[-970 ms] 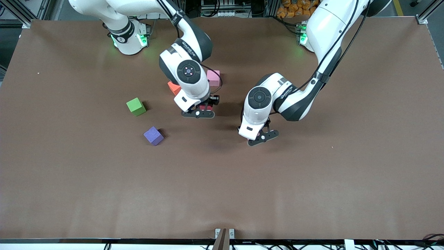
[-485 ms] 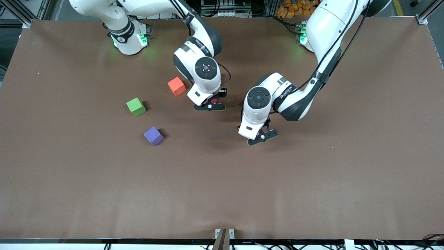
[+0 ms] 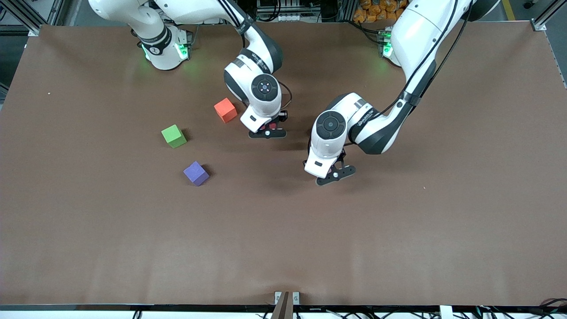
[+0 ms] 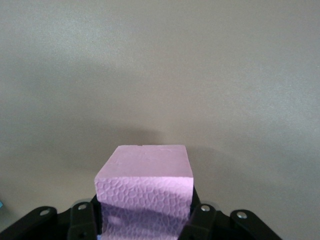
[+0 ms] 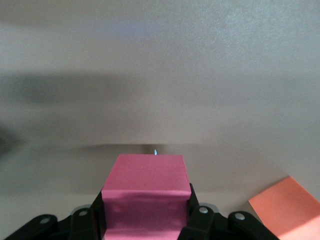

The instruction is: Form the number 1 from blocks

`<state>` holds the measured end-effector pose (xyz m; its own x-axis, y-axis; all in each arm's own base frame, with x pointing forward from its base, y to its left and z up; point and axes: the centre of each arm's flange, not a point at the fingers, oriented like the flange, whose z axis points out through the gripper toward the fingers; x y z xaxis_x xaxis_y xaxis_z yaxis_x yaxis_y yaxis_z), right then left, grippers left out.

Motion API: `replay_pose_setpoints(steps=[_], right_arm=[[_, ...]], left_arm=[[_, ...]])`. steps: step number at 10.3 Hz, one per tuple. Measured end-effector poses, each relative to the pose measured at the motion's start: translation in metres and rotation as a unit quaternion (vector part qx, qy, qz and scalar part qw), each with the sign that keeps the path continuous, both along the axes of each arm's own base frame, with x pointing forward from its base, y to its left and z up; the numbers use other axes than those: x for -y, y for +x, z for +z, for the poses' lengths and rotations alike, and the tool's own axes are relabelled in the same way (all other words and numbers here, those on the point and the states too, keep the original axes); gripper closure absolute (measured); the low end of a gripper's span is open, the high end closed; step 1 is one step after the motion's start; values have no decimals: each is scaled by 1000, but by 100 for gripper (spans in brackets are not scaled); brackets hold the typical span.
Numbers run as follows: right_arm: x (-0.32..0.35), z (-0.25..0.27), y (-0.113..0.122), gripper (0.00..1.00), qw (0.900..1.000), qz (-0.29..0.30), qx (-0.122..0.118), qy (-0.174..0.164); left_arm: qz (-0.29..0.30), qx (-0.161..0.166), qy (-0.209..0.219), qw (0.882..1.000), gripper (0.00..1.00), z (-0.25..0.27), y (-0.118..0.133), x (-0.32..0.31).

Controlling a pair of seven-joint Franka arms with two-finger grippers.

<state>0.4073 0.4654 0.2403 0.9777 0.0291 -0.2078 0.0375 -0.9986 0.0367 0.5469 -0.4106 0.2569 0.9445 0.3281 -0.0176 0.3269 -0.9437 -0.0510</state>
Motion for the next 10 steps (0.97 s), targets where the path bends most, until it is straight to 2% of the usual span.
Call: replay_pose_setpoints(steps=[10], right_arm=[[-11,-18,-39,40,1000,22,8,2]], left_arm=[[-2,-1,1,1000,41,0,-1,1]])
